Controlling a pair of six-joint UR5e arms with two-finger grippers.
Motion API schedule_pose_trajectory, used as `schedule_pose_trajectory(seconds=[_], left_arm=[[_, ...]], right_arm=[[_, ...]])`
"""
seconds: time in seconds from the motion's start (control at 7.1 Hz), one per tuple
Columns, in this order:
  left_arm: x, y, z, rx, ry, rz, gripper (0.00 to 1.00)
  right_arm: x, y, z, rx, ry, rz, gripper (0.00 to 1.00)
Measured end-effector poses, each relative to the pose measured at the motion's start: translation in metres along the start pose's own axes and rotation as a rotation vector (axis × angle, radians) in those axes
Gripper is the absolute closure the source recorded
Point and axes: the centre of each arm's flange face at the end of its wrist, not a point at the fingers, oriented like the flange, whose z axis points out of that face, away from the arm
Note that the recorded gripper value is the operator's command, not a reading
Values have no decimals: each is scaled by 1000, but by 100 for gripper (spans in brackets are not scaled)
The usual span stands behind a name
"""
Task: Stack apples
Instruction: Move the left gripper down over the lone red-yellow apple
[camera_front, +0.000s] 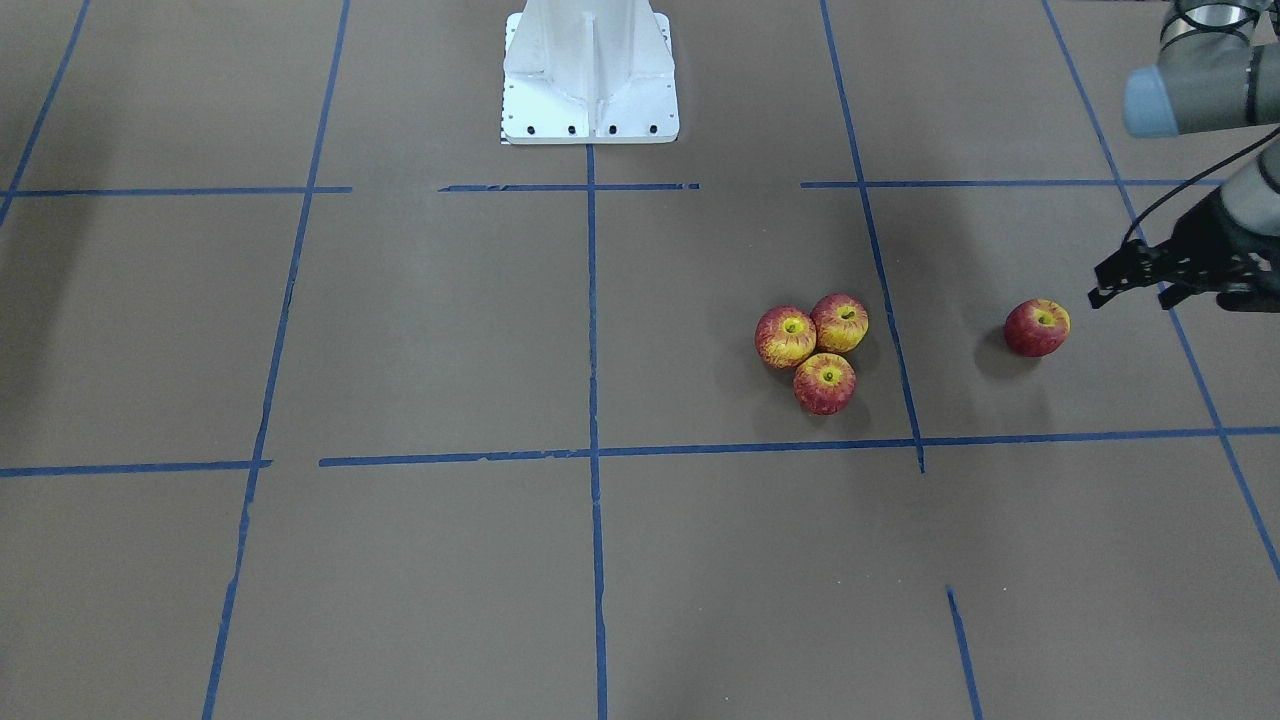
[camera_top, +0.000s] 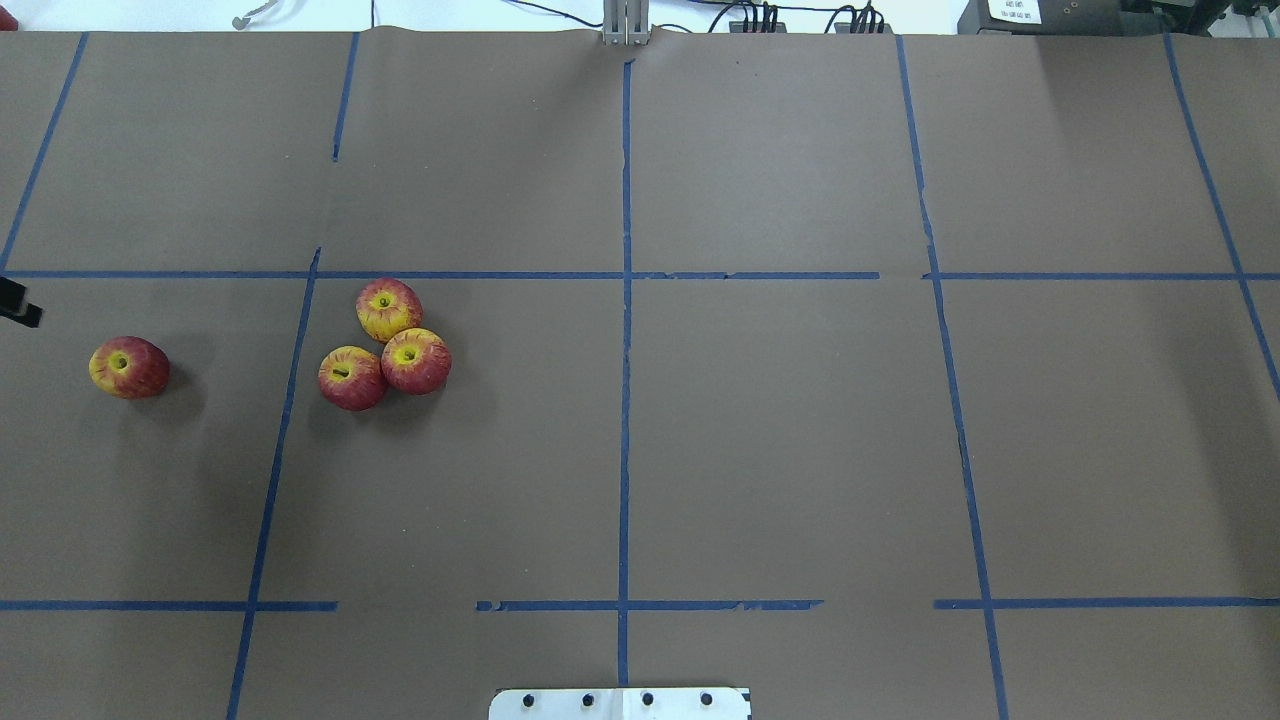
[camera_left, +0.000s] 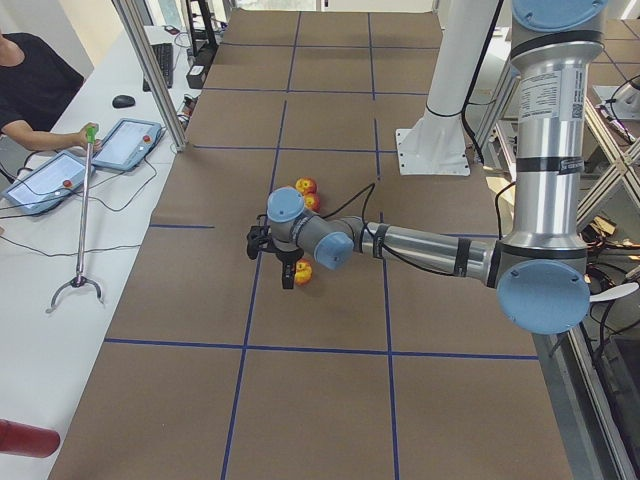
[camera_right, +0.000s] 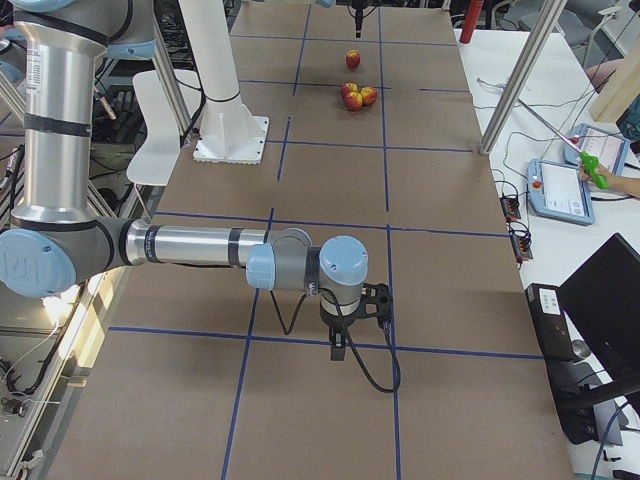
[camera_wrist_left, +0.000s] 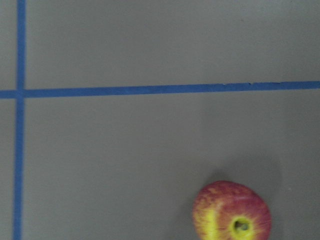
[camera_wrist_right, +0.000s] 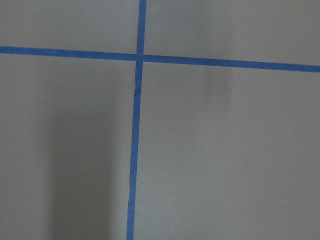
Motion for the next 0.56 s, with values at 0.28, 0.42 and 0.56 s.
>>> schedule_pose_trajectory(seconds=[0.28, 0.42, 0.56], left_arm=[[39, 17, 22, 44, -35, -56, 0], [43, 20, 30, 56, -55, -60, 0], [45, 22, 36, 64, -72, -53, 0]], right_arm=[[0, 0, 0, 0, 0, 0, 0], [0, 0, 0, 0, 0, 0, 0], [0, 0, 0, 0, 0, 0, 0]])
